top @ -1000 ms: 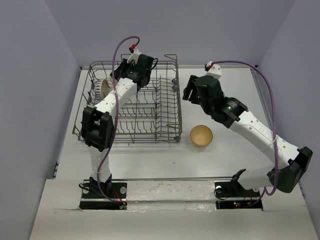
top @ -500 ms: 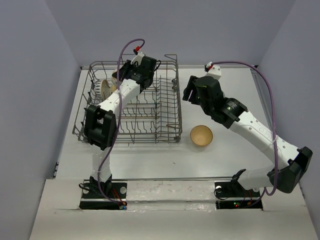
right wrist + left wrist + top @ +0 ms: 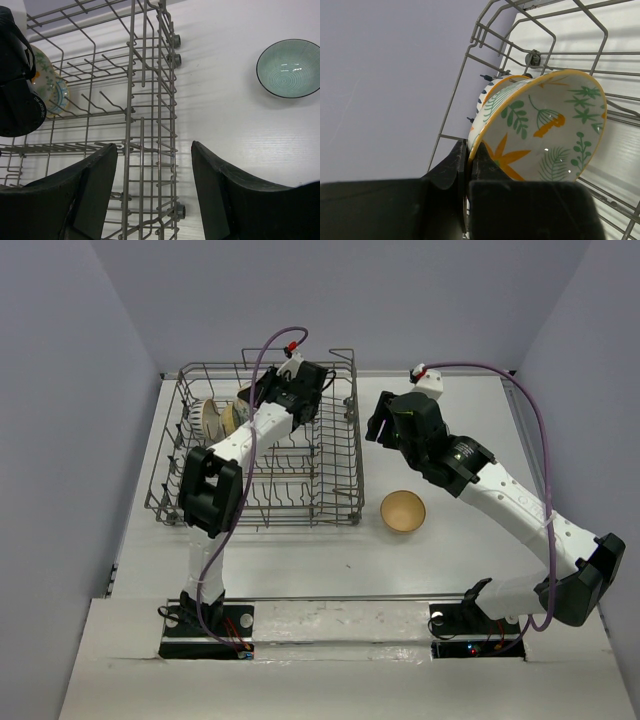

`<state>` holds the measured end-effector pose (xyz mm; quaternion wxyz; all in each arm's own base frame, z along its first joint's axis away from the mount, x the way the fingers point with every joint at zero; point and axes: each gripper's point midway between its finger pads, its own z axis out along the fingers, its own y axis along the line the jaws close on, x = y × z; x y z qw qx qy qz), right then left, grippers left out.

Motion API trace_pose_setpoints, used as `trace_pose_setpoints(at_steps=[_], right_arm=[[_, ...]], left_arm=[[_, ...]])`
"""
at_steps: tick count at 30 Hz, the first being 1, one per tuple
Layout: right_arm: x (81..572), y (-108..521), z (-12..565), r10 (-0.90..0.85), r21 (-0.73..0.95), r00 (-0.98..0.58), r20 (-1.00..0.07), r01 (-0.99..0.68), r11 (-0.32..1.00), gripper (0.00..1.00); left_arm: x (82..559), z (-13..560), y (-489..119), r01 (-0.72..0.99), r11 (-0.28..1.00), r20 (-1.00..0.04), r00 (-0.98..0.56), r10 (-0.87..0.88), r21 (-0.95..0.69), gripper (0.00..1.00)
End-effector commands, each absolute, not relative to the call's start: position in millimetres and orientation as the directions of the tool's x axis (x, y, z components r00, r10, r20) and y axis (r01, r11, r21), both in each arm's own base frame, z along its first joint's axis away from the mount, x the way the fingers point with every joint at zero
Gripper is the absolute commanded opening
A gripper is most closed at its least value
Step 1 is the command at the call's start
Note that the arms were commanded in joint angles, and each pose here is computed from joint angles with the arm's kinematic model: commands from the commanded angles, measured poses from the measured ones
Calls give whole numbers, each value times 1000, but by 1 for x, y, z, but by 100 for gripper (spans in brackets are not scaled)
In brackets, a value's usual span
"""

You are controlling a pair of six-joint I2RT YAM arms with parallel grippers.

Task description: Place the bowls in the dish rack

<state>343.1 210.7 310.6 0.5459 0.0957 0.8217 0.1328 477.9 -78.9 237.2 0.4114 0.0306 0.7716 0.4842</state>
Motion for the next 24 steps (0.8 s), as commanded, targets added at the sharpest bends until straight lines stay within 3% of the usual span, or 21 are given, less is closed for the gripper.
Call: trace_pose_setpoints(at_steps=[1, 21, 24], right_arm=[[342, 206, 330, 348, 363, -321, -881, 12, 932, 66], [341, 207, 327, 351, 368, -327, -878, 8, 930, 66], [341, 207, 325, 346, 364, -329, -879, 10, 931, 66]], left_arm=[[474, 254, -79, -425, 498, -641, -637, 429, 756, 0], [484, 224, -89, -381, 467, -586, -675, 449, 798, 0], [485, 221, -91, -375, 467, -581, -676, 454, 801, 4]])
